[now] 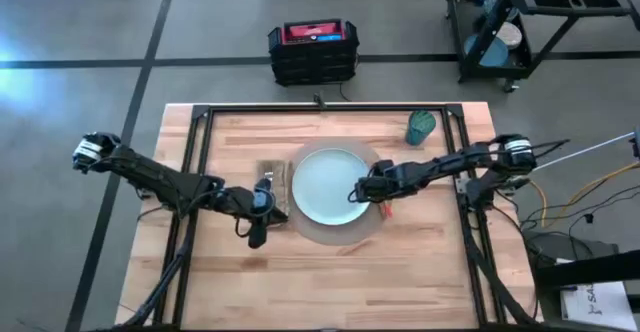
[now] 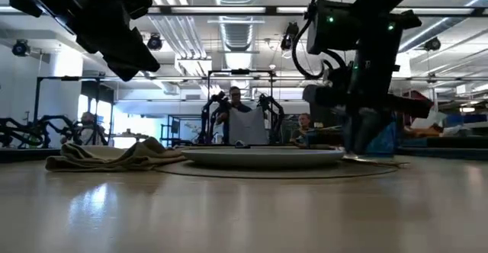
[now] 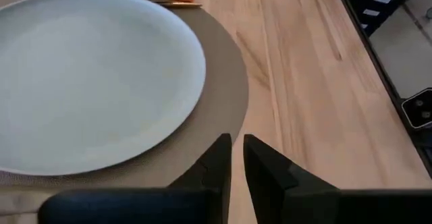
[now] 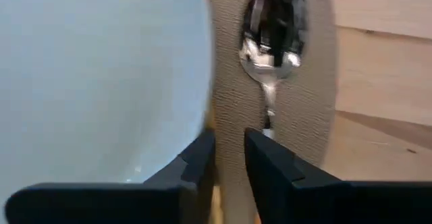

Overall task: Set table place
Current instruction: Put the orange table knife on the grey tablemat to the right of the white plate

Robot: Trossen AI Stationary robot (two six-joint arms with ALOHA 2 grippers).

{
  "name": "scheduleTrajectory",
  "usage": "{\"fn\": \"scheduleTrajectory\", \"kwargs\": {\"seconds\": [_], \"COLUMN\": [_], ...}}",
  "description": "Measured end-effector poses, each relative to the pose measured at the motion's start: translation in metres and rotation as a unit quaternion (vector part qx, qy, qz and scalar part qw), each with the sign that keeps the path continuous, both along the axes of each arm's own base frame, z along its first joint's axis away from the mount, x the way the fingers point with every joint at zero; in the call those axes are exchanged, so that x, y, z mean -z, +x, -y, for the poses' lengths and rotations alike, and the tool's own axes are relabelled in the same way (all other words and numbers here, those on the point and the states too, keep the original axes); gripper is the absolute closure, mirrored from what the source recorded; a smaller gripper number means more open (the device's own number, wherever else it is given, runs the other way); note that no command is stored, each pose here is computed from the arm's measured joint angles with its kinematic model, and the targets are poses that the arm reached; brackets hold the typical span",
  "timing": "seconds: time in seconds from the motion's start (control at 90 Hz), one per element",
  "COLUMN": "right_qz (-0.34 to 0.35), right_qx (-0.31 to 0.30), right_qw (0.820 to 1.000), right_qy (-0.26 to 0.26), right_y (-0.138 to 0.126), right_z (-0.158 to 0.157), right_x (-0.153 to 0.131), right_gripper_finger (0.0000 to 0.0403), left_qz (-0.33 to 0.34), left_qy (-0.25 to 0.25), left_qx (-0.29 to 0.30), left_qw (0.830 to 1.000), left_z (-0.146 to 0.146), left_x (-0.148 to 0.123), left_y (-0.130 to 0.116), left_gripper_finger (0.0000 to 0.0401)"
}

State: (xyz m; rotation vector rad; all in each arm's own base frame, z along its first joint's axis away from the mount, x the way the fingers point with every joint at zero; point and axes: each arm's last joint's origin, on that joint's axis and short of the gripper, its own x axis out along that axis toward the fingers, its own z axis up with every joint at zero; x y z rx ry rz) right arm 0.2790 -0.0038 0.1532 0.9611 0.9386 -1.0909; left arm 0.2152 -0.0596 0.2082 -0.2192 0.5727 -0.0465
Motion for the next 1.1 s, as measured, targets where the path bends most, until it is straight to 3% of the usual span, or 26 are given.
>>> {"fn": "scheduleTrajectory", "kwargs": {"seconds": [0.3,0.511,0.611,0.8,1.1], "right_qz": [0.022,-0.102,-0.139,-0.121,-0.104], "right_qx": [-0.063,-0.144,-0.159,-0.204,-0.19], "right_qw": [0.997,0.981,0.975,0.971,0.976], "right_qy": [-0.037,-0.085,-0.071,0.023,0.034], "right_y": [0.007,0.0,-0.006,-0.007,-0.016], "right_z": [0.002,0.025,0.043,0.035,-0.011], "right_x": [-0.035,-0.078,-0.09,-0.075,-0.028], "right_gripper_finger": [0.0309,0.0318,0.0327,0.0349,0.0375], "left_qz": [0.0,0.002,0.002,-0.003,-0.008], "left_qy": [0.0,-0.001,-0.003,-0.011,-0.009], "left_qx": [0.0,0.0,-0.001,-0.007,-0.007], "left_qw": [1.0,1.0,1.0,1.0,1.0], "left_z": [0.0,0.0,0.0,0.0,0.0], "left_x": [0.0,0.0,0.0,0.0,0.001], "left_y": [0.0,0.0,0.0,0.0,-0.001], "left_gripper_finger": [0.0374,0.0374,0.0374,0.0374,0.0374]}}
